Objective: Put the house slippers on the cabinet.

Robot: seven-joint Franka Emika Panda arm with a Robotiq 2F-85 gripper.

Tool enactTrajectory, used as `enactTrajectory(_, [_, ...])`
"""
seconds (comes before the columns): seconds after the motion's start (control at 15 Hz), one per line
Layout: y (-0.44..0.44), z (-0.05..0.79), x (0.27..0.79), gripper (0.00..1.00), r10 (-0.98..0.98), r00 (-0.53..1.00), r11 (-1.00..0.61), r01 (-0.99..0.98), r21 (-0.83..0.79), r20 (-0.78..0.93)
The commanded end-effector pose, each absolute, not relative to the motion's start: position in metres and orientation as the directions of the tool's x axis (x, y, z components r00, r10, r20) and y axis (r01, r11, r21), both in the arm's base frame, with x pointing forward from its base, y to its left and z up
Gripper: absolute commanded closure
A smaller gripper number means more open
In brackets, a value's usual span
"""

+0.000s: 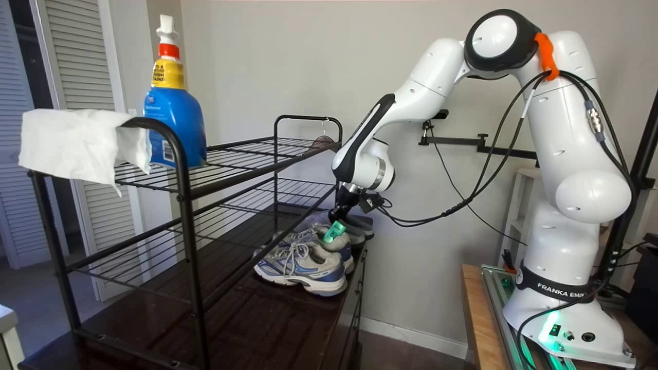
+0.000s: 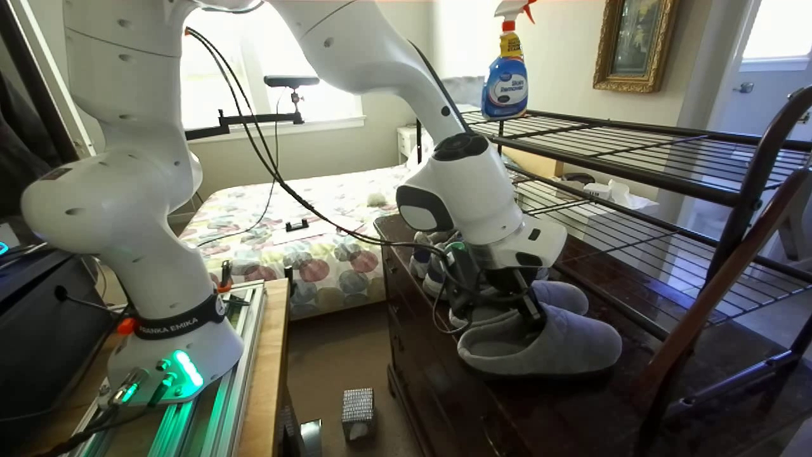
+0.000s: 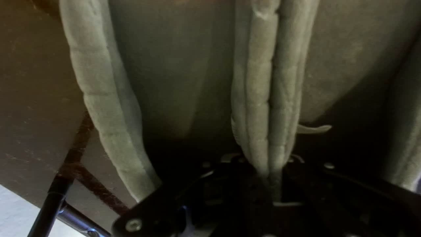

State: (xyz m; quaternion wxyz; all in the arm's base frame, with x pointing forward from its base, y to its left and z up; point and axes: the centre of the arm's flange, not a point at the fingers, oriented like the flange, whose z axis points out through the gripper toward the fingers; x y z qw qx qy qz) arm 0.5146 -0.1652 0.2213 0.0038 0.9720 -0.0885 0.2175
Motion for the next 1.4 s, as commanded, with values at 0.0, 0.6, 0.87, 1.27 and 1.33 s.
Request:
enactTrajectory(0.0, [-0.168, 0.219, 0.521, 0.64, -0.169, 0.887, -0.984, -0.176, -0.023, 0.430])
enactTrajectory(0.6, [-0.171, 0.236, 0.488, 0.08, -0.145, 0.940, -0.989, -0.129, -0.072, 0.309])
enactTrajectory(0.87, [-0.169, 0.255, 0.462, 0.00, -0.100, 0.957, -0.990, -0.069, -0.122, 0.272])
enactTrajectory(1.27, [-0.167, 0.295, 0.412, 0.00, 0.031, 0.994, -0.995, 0.040, -0.086, 0.109])
enactTrajectory(1.33, [-0.169, 0.297, 0.400, 0.00, 0.072, 0.996, -0.995, 0.076, -0.066, 0.060])
